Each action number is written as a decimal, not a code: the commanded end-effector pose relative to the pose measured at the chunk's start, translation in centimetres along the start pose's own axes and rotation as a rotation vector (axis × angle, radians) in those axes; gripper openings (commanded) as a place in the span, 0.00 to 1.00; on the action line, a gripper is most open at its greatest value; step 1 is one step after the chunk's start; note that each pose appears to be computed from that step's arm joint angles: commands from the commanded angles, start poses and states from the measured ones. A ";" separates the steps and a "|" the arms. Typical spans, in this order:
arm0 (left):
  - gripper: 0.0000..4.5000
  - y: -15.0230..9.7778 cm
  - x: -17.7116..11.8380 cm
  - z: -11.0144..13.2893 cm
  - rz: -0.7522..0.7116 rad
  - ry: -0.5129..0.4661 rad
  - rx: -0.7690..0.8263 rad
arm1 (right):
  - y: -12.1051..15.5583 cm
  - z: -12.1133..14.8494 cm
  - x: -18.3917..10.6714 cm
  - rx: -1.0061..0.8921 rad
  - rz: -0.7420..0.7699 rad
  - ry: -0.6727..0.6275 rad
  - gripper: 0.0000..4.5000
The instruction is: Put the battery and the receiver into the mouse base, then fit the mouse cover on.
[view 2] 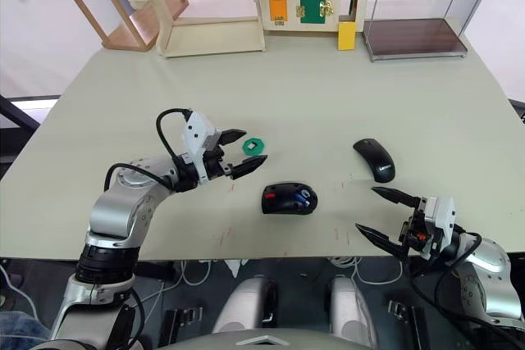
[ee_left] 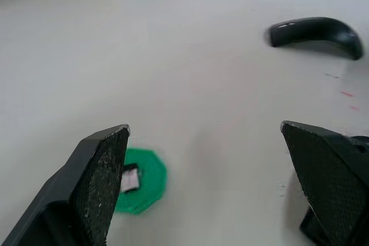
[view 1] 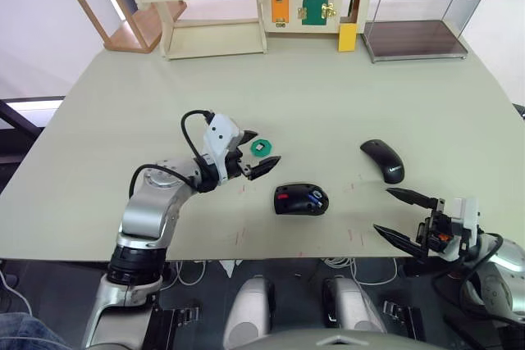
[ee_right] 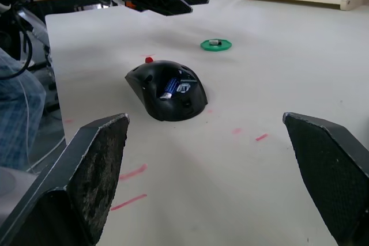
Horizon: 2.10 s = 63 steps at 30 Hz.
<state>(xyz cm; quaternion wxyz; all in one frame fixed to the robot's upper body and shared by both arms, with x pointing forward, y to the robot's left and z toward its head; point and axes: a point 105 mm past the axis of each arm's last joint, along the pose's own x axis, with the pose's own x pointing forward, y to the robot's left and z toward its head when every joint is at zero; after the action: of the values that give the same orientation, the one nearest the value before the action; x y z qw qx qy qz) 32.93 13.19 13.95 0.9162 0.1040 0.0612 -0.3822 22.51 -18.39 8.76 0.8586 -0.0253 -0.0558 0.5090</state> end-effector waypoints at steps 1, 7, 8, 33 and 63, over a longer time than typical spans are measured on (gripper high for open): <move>0.99 0.9 -0.3 1.1 0.134 -0.069 -0.026 | -0.6 1.3 -0.1 -0.045 -0.029 -0.049 1.00; 0.99 1.7 -0.2 0.2 0.240 -0.047 -0.062 | -0.7 1.5 -0.4 -0.048 -0.050 -0.061 1.00; 0.99 1.8 -0.2 0.1 0.259 -0.042 -0.072 | -0.8 1.5 -0.5 -0.052 -0.055 -0.064 1.00; 0.65 0.7 1.3 -0.5 0.339 0.086 -0.132 | -0.2 1.2 -1.3 -0.059 -0.089 -0.066 1.00; 0.27 1.2 2.2 -1.2 0.310 0.147 -0.138 | 0.3 1.2 -1.1 -0.052 -0.068 -0.059 1.00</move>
<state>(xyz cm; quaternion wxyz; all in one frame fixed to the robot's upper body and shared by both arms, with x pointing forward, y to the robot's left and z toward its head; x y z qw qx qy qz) 35.15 13.08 11.16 0.9604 0.0697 0.1624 -0.2154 21.67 -19.20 8.98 0.8753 -0.0224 -0.0808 0.4763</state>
